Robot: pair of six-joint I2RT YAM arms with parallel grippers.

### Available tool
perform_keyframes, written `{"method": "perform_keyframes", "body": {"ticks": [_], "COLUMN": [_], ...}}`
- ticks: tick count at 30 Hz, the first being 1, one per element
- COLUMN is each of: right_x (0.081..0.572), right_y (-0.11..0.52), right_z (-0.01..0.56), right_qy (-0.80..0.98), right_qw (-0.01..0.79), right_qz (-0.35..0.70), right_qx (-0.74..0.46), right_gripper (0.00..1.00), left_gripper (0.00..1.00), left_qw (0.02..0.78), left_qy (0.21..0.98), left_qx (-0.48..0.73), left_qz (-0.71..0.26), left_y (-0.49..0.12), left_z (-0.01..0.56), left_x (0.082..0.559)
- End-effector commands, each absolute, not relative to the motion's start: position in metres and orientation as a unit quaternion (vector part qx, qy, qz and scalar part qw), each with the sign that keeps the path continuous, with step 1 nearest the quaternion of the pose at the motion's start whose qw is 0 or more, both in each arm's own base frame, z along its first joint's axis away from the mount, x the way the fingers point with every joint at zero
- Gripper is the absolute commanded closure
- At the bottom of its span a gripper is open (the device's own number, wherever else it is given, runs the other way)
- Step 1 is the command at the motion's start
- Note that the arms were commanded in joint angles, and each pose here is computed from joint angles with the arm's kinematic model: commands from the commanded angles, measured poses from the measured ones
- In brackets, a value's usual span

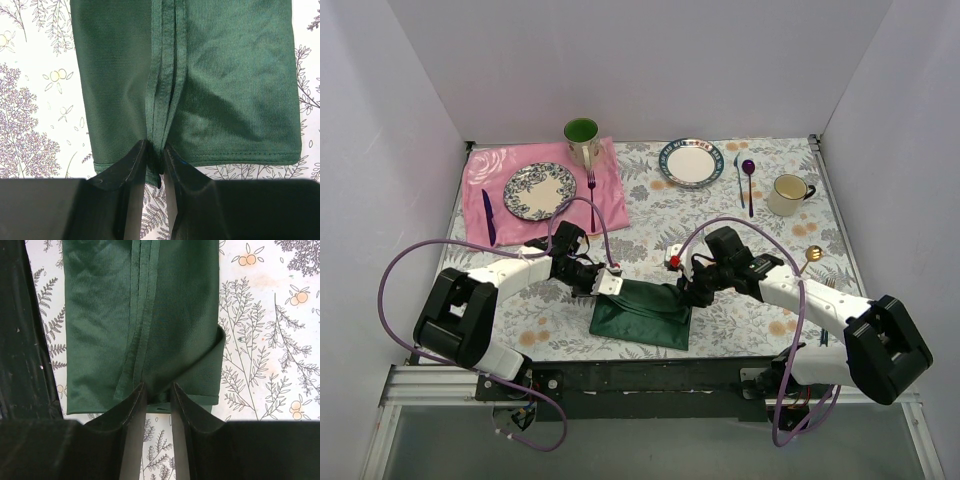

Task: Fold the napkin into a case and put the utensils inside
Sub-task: Fold the lower triangle-folded napkin at the center of the board.

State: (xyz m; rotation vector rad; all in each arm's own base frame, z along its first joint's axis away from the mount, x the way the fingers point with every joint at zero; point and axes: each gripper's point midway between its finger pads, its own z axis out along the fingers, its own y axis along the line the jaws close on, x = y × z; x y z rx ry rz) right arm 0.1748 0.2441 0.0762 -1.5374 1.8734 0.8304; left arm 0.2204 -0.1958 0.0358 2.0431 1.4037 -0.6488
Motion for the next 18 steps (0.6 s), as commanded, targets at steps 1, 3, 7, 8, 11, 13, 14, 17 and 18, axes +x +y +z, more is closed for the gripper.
{"method": "perform_keyframes", "body": {"ticks": [1,3,7,8,11,13,14,17,18], "right_x": [0.174,0.173,0.172,0.172,0.171,0.170,0.171,0.173,0.174], "right_y": [0.243,0.244,0.243,0.244,0.242,0.241,0.241,0.241,0.242], "right_z": [0.071,0.070,0.068,0.068,0.062,0.054,0.052,0.045,0.045], "right_qy": [0.706,0.704,0.699,0.699,0.700,0.700,0.699,0.699,0.699], "right_qw": [0.283,0.284,0.288,0.288,0.281,0.274,0.274,0.272,0.271], "right_qz": [0.312,0.313,0.313,0.313,0.310,0.304,0.301,0.297,0.297], "right_qx": [-0.570,-0.571,-0.574,-0.575,-0.579,-0.585,-0.588,-0.591,-0.592], "right_gripper": [0.70,0.82,0.99,0.99,0.99,0.99,0.99,0.99,0.99], "left_gripper": [0.81,0.81,0.81,0.81,0.79,0.76,0.74,0.68,0.66], "left_qw": [0.305,0.306,0.304,0.305,0.303,0.299,0.302,0.300,0.303], "left_qy": [0.509,0.510,0.514,0.518,0.520,0.525,0.526,0.544,0.554], "left_qx": [0.767,0.766,0.763,0.760,0.758,0.755,0.755,0.741,0.732], "left_qz": [-0.244,-0.244,-0.247,-0.248,-0.251,-0.254,-0.251,-0.255,-0.258], "left_y": [-0.201,-0.201,-0.201,-0.201,-0.200,-0.199,-0.198,-0.196,-0.197], "left_z": [0.047,0.047,0.047,0.048,0.049,0.048,0.050,0.052,0.057], "left_x": [0.217,0.217,0.214,0.214,0.211,0.208,0.207,0.204,0.204]}}
